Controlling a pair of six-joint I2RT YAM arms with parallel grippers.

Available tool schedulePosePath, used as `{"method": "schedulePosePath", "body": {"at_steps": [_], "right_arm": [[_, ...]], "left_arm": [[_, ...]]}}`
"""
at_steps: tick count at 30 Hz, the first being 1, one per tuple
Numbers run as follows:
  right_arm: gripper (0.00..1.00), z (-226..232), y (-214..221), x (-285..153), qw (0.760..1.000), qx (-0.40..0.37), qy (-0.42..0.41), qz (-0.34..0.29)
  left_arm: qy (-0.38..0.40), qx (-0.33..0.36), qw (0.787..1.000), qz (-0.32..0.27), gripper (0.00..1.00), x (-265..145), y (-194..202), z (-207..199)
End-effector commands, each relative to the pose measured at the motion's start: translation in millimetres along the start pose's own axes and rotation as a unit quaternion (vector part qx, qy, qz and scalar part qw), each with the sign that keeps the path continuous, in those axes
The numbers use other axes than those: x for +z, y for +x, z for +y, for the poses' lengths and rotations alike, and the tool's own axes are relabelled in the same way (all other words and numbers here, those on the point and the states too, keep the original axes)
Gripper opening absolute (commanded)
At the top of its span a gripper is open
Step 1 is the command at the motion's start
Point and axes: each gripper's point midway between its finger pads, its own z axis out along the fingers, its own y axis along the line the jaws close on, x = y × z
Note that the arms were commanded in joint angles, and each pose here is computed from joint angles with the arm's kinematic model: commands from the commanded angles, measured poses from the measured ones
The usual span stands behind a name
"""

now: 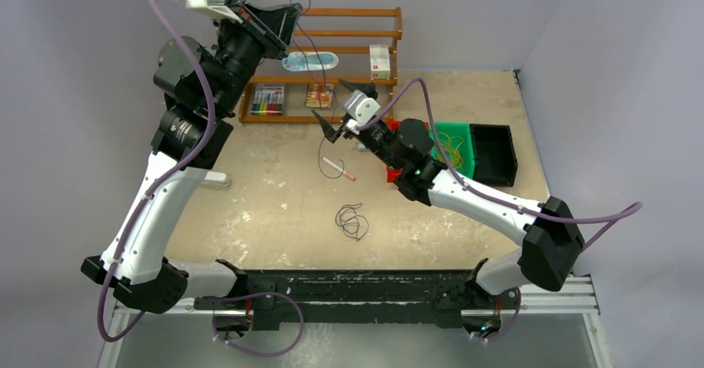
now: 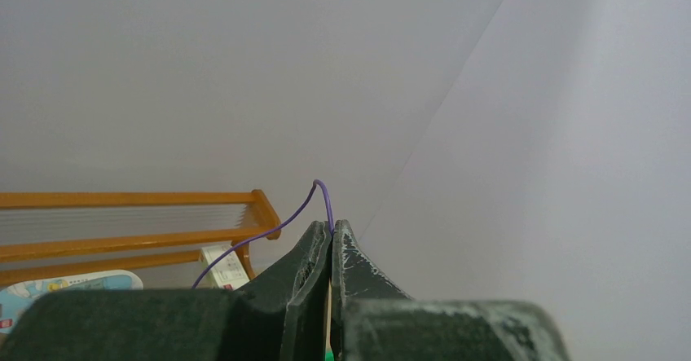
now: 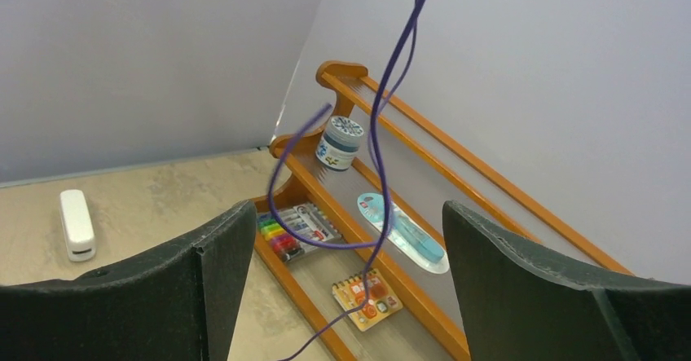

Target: Untangle the cables

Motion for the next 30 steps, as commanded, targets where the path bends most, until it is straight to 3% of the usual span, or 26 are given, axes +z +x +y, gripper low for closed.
{"method": "schedulePosePath", "body": {"at_steps": [1, 8, 15, 19, 30], "right_arm": [[0.83, -20, -45, 12, 0.998, -0.015, 0.028, -0.063], [0.65, -22, -51, 15, 0.996, -0.016, 0.034, -0.077], [0.28, -19, -46, 14, 0.997, -0.001, 0.031, -0.071], [0.02, -24, -39, 12, 0.997, 0.013, 0.05, -0.058], [0.0, -51, -38, -11, 0.994, 0.054, 0.086, -0.027]], "left_arm": [[0.02, -0.009, 0.999, -0.026, 0.0, -1, -18, -11], [0.018, -0.008, 1.0, -0.024, 0.0, -1, -16, -10], [0.012, -0.006, 1.0, -0.025, 0.0, -2, -16, -7], [0.009, -0.005, 1.0, -0.024, 0.0, -4, -14, -5], [-0.011, 0.0, 1.0, 0.007, 0.03, -13, 10, 9]]}}
